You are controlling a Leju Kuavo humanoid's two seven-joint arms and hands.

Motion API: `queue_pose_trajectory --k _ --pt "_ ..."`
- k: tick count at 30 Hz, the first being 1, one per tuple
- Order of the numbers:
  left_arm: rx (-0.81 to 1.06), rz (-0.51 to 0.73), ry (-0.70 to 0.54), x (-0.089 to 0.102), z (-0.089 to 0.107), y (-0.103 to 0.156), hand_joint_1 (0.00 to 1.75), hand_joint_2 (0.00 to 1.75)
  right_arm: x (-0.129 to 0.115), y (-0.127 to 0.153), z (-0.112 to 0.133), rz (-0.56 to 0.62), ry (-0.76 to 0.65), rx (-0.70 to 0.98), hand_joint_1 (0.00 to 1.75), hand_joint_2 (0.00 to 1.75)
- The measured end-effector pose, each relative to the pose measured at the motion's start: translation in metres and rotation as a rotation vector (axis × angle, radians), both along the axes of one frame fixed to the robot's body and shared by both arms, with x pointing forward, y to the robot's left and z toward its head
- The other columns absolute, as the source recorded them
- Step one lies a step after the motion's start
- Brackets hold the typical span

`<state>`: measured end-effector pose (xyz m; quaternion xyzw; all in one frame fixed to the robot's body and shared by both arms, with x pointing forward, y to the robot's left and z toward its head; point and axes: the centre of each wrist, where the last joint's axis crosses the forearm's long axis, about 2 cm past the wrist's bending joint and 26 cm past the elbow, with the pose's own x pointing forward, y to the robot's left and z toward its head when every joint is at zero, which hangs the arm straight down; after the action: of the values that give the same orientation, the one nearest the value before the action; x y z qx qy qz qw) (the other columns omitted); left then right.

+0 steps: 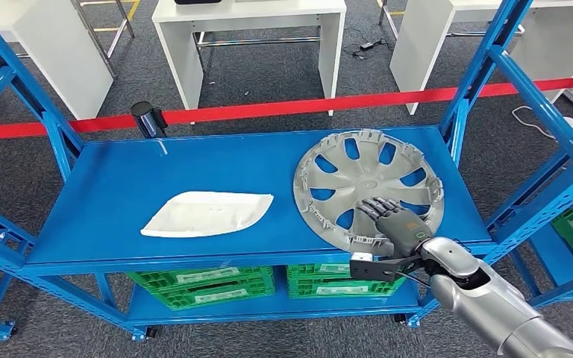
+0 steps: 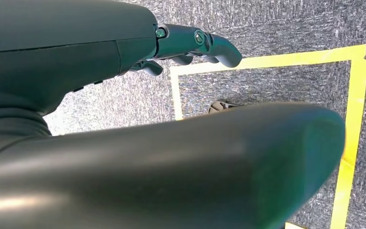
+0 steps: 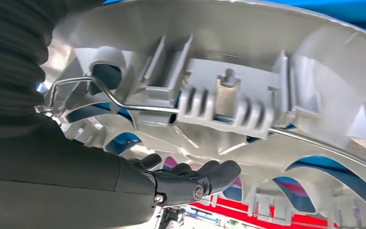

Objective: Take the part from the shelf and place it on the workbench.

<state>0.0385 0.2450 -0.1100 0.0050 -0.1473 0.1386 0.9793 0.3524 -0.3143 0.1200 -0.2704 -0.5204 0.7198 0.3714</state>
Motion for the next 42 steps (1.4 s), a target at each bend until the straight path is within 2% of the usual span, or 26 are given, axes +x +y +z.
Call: queue_pose_trajectory --k 4,16,28,32,37,42 --pt "0.002 0.001 -0.001 0.0 0.0 0.0 0.0 0.0 -0.001 -0.003 0.001 -0.004 0.006 -0.004 1.75 1.75" --pt "0.007 0.019 -0.003 0.0 0.0 0.002 0.0 0.0 -0.008 -0.003 -0.004 0.006 -0.012 -0.013 1.75 1.75" --pt "0.024 0.026 -0.014 -0.001 0.0 0.002 0.0 0.0 -0.033 0.006 -0.003 0.022 -0.244 0.081 1.75 1.75" --pt "0.047 0.01 -0.074 -0.002 0.0 0.002 0.0 1.75 -0.046 0.007 -0.002 0.014 -0.333 0.184 1.75 1.75" --pt "0.044 0.009 -0.129 -0.002 0.0 0.001 0.0 1.75 -0.062 0.005 -0.004 0.0 -0.406 0.331 1.75 1.75" --pt "0.051 0.034 -0.107 -0.002 0.0 0.002 0.0 1.75 -0.074 0.017 -0.005 -0.051 -0.47 0.495 1.75 1.75"
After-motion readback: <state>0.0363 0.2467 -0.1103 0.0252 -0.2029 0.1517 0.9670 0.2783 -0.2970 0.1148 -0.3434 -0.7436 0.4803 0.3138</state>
